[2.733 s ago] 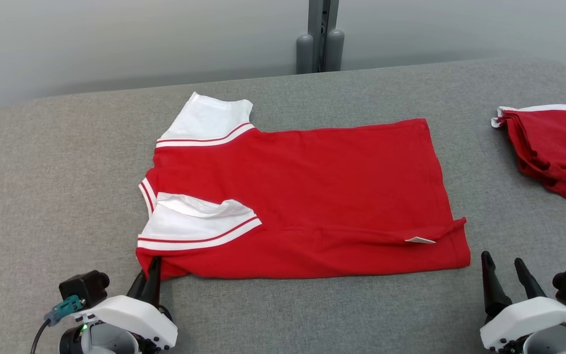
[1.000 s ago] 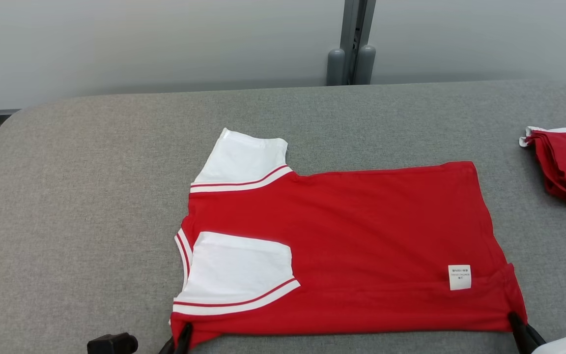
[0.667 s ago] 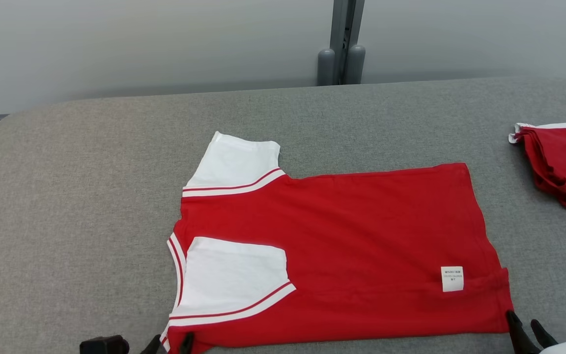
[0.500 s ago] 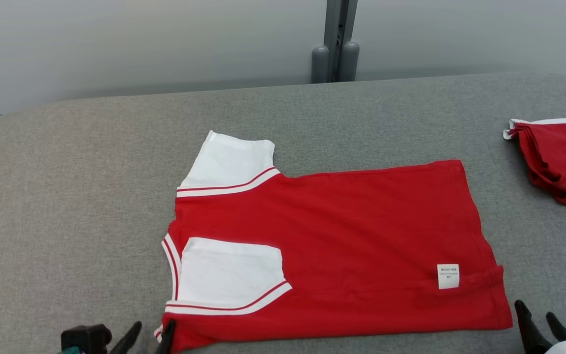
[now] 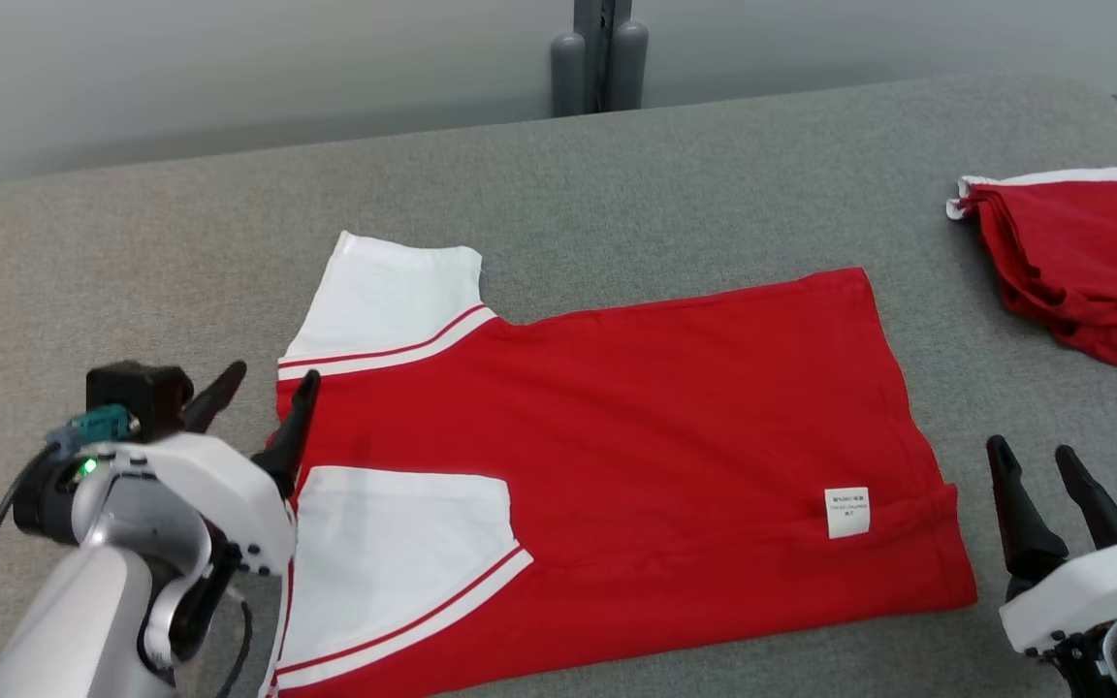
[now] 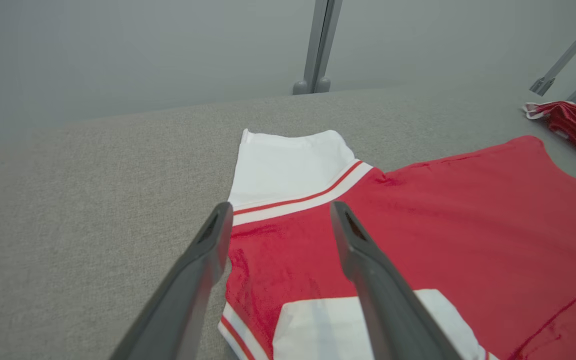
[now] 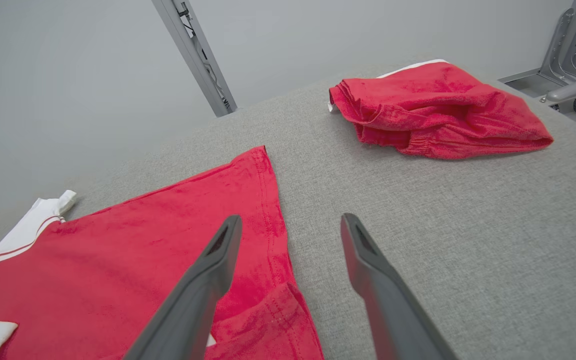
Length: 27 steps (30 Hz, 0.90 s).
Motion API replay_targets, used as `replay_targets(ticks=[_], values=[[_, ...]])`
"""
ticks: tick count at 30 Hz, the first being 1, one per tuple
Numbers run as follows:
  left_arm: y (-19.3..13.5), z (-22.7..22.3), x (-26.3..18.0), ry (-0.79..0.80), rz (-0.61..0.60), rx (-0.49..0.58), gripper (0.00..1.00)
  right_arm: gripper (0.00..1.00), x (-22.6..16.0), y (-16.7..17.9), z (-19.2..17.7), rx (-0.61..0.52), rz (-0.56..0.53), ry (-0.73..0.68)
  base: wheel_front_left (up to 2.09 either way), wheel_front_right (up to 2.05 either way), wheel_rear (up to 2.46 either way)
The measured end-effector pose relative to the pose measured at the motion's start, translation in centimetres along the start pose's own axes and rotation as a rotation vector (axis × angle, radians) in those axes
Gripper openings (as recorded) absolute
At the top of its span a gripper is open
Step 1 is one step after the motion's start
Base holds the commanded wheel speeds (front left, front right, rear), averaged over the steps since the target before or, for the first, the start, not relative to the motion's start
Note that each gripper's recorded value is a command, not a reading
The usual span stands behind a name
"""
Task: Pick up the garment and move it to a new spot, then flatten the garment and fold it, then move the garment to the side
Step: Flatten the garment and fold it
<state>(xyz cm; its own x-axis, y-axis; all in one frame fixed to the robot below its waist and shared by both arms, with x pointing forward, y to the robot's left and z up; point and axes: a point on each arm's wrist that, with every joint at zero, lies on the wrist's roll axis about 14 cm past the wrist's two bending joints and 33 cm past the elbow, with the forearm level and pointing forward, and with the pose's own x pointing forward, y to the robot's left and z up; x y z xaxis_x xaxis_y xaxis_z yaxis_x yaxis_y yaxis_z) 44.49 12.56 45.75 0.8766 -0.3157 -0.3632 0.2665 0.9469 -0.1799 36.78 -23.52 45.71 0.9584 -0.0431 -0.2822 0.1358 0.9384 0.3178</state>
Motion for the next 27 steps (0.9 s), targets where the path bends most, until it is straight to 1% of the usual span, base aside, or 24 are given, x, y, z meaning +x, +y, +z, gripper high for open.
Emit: replay_targets(ticks=[3, 6, 12, 13, 17, 22, 27], values=[[0.2, 0.8, 3.1, 0.025, -0.006, 0.043, 1.00, 1.00, 1.1, 1.2, 0.0, -0.011, 0.034, 0.008, 0.00, 0.00, 0.00], [0.7, 1.1, 6.3, 0.064, 0.005, 0.065, 1.00, 1.00, 2.3, 2.2, -0.3, -0.021, 0.063, 0.022, 0.00, 0.00, 0.00], [1.7, 0.1, 11.9, 0.160, 0.024, 0.114, 1.00, 1.00, 4.4, 2.7, -1.1, -0.041, 0.089, 0.057, 0.00, 0.00, 0.00], [1.7, 0.1, 11.9, 0.160, 0.024, 0.114, 1.00, 1.00, 4.4, 2.7, -1.1, -0.041, 0.089, 0.057, 0.00, 0.00, 0.00], [2.3, -1.9, 14.6, 0.246, 0.039, 0.131, 1.00, 1.00, 5.2, 2.2, -1.8, -0.049, 0.083, 0.078, 0.00, 0.00, 0.00], [2.5, -2.9, 17.3, 0.283, 0.049, 0.154, 1.00, 1.00, 5.6, 1.5, -2.1, -0.058, 0.067, 0.086, 0.00, 0.00, 0.00], [2.6, -3.9, 18.7, 0.318, 0.046, 0.189, 1.00, 1.00, 5.8, 1.0, -2.5, -0.061, 0.058, 0.096, 0.00, 0.00, 0.00]])
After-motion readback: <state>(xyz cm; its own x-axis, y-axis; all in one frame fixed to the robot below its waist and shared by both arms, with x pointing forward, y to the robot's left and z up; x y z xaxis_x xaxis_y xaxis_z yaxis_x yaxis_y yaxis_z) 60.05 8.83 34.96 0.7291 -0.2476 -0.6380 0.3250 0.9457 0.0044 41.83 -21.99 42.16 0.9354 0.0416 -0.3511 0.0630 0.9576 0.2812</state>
